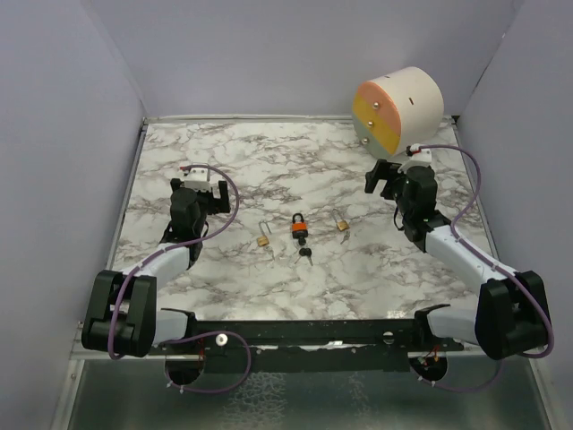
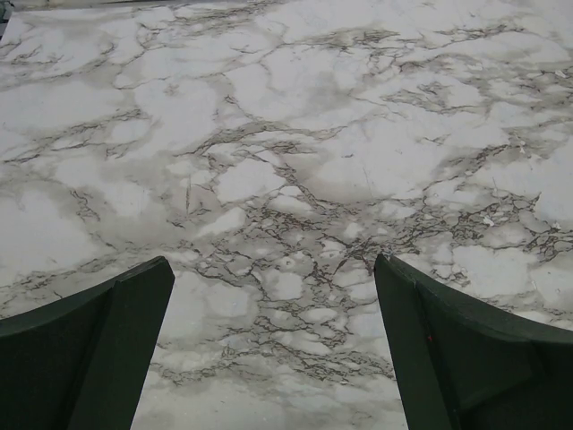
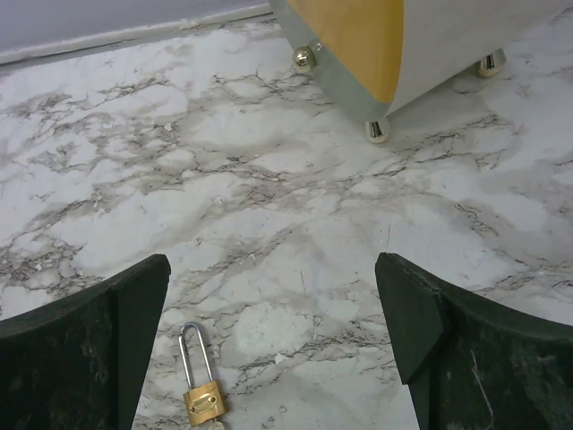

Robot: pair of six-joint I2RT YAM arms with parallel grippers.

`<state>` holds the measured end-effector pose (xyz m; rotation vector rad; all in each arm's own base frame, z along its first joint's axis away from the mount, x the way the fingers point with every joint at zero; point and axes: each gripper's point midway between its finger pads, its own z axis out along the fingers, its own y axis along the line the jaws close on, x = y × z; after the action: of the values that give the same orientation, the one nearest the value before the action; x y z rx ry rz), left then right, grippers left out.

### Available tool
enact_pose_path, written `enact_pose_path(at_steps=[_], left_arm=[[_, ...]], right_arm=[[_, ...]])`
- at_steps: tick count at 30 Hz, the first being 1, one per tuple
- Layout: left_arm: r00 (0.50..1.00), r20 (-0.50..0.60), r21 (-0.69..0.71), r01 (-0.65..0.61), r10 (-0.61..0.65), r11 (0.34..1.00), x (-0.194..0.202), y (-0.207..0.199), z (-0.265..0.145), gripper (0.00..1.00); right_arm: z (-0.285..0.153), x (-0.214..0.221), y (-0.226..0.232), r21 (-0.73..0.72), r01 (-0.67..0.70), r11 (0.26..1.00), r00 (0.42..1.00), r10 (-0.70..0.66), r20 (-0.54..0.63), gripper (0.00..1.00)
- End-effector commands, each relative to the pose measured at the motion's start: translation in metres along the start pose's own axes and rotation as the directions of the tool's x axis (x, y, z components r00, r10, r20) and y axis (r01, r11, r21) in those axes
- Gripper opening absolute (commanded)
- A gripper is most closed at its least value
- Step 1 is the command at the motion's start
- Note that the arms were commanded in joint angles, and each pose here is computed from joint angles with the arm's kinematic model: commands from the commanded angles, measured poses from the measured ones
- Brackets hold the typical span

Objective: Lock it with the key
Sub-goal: Pick up the lock from the center of the board.

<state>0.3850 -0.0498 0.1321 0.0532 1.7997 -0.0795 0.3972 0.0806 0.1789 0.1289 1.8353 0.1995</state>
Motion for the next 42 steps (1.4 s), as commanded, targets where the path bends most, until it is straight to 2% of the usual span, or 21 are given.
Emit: enact_pose_path(at_steps=[1, 17, 25, 28, 31, 33, 37, 42], left_arm=[[0.999, 0.046, 0.004, 0.001, -0.001, 1.0, -0.012, -0.001, -0.003, 0.99], [0.999, 0.048, 0.002, 0.0, -0.001, 1.0, -0.012, -0.001, -0.004, 0.99], [0.999, 0.049, -0.004, 0.004, -0.004, 1.0, -0.012, 0.0, -0.005, 0.99], [0.999, 0.05, -0.02, 0.009, -0.008, 1.0, -0.011, 0.003, -0.005, 0.99], [0.999, 0.049, -0.049, 0.018, -0.015, 0.999, -0.009, 0.008, -0.007, 0.99], [0.998, 0.055, -0.042, 0.018, -0.016, 0.999, -0.01, 0.007, -0.008, 0.99], [0.998, 0.069, 0.014, 0.012, -0.013, 1.0, -0.014, -0.002, -0.01, 0.99], [0.997, 0.069, -0.019, 0.024, -0.023, 1.0, -0.014, 0.003, -0.009, 0.99]], right_arm=[[-0.003, -0.011, 0.001, -0.006, 0.005, 1.0, 0.999, -0.005, 0.045, 1.0], [-0.005, -0.014, 0.002, -0.017, 0.004, 1.0, 0.998, -0.003, 0.058, 1.0], [-0.006, -0.011, 0.02, -0.124, 0.031, 0.992, 0.998, -0.023, 0.062, 0.98], [-0.002, -0.006, 0.017, -0.105, 0.029, 0.994, 0.999, -0.025, 0.037, 0.95], [-0.001, 0.001, 0.022, -0.135, 0.024, 0.991, 1.0, -0.023, 0.009, 0.86], [-0.002, 0.009, 0.026, -0.155, 0.011, 0.988, 1.0, -0.012, -0.005, 0.84], [-0.008, 0.032, 0.041, -0.19, 0.035, 0.981, 0.999, -0.043, -0.034, 0.64], [-0.015, 0.066, 0.067, -0.207, 0.096, 0.974, 0.988, -0.119, -0.102, 0.64]])
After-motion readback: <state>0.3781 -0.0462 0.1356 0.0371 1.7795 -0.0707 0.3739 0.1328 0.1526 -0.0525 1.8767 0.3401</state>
